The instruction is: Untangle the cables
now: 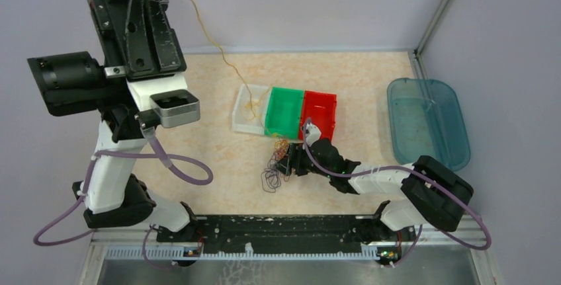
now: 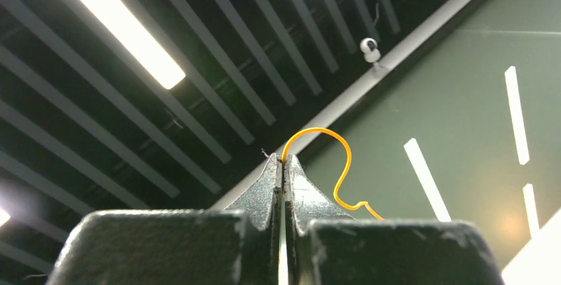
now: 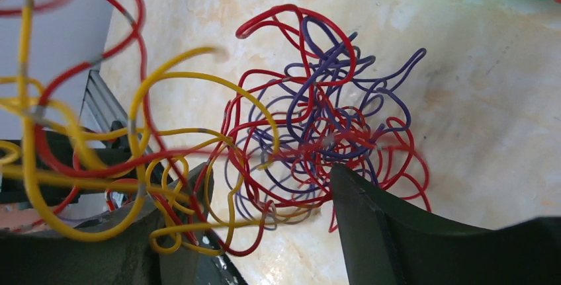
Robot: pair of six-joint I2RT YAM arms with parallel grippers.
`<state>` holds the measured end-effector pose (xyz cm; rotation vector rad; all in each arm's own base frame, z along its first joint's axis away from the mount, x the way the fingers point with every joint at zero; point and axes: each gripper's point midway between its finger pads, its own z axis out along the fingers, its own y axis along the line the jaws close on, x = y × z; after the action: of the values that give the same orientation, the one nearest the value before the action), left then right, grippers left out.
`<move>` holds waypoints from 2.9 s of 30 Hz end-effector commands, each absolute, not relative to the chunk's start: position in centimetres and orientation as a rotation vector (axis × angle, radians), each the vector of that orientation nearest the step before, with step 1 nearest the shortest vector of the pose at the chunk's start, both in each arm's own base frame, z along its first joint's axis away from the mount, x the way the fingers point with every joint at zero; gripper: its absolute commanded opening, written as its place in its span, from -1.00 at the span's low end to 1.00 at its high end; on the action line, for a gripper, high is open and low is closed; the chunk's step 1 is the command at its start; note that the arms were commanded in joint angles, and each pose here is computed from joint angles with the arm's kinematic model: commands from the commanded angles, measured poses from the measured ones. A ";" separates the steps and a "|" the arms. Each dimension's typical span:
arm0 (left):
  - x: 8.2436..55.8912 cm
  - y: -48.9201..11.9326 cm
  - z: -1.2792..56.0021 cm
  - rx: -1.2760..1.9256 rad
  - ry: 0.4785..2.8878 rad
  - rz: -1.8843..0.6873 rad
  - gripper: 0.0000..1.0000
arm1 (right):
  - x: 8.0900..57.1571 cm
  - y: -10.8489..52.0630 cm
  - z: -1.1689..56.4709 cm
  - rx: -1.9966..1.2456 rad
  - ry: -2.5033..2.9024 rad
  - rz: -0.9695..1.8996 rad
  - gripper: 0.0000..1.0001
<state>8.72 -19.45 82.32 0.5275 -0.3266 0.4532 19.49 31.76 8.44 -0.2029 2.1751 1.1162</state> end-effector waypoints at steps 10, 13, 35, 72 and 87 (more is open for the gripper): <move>5.3 -16.2 84.5 0.370 -0.467 0.682 -1.00 | 20.0 30.1 6.9 -0.092 2.228 0.996 0.14; 2.2 -14.0 86.0 0.266 -0.575 0.777 -1.00 | 20.2 29.5 5.8 -0.041 2.282 0.950 0.15; 22.3 -22.1 63.4 1.095 0.427 0.535 -1.00 | 18.3 31.2 13.2 -0.304 2.041 1.123 0.48; 36.7 -19.0 64.4 0.901 0.565 0.634 -1.00 | 17.7 31.0 15.3 -0.283 1.978 1.203 0.26; 39.9 -19.1 60.9 0.925 0.595 0.614 -1.00 | 17.7 30.9 15.6 -0.264 1.965 1.214 0.25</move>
<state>39.66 -18.78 61.27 0.9400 0.6167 0.6359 17.67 30.39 13.92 -0.2713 2.0338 1.1629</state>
